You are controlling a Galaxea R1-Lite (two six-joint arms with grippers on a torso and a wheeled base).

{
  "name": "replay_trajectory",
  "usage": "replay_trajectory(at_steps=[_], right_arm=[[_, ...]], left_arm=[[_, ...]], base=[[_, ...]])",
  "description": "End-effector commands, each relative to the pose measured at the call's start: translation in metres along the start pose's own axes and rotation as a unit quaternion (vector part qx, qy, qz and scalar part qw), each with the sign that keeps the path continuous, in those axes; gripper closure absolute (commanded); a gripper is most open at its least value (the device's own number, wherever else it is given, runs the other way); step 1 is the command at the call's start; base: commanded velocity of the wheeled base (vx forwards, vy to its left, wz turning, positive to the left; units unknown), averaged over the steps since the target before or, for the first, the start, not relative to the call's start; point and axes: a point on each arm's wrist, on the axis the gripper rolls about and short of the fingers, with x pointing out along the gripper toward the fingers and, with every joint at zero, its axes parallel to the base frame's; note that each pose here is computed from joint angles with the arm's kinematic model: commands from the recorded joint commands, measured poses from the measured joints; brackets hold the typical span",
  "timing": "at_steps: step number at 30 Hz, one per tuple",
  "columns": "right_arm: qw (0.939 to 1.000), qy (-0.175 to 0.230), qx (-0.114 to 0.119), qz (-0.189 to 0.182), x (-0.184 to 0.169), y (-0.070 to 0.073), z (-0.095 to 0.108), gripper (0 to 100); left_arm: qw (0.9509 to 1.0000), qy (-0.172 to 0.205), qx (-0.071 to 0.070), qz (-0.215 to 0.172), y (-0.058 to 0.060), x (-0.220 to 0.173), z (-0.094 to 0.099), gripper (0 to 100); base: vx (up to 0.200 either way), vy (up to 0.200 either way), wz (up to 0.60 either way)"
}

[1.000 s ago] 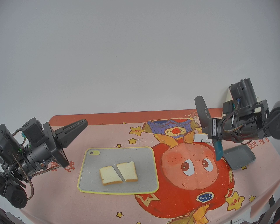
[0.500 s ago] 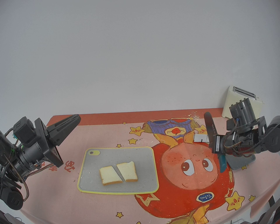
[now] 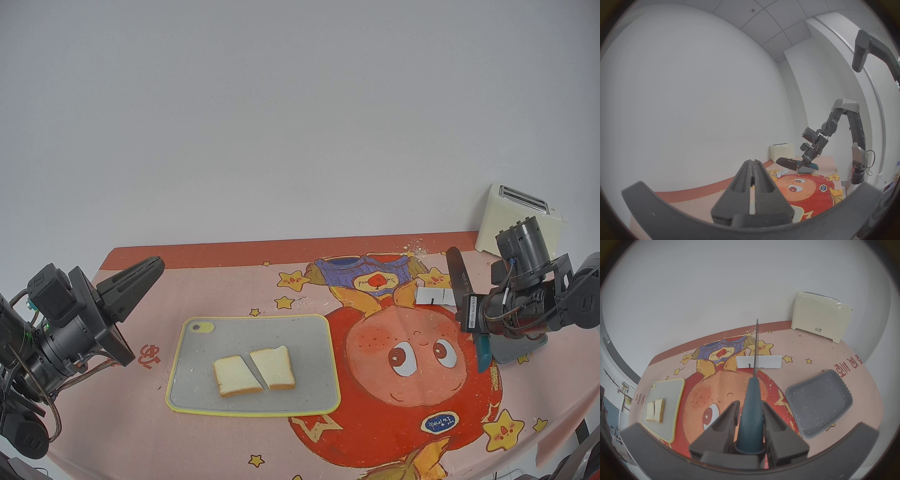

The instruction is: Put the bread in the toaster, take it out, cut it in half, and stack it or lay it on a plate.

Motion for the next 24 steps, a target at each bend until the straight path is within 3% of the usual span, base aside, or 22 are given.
replay_trajectory(at_steps=[1,5,24], right_arm=[[0.9999,0.012,-0.001,-0.005,0.008,0.0,-0.002,100],[0.9998,0.019,-0.003,-0.008,0.012,0.001,-0.004,100],[0.9997,0.022,-0.003,-0.007,0.021,0.003,-0.005,100]], left_arm=[[0.9999,-0.006,0.01,0.0,0.0,-0.001,0.001,100],[0.9998,-0.001,0.018,0.0,-0.001,-0.002,-0.001,100],[0.9998,0.001,0.017,-0.001,-0.001,-0.003,-0.002,100]], base=[[0.0,0.0,0.0],[0.0,0.0,0.0],[0.0,0.0,0.0]])
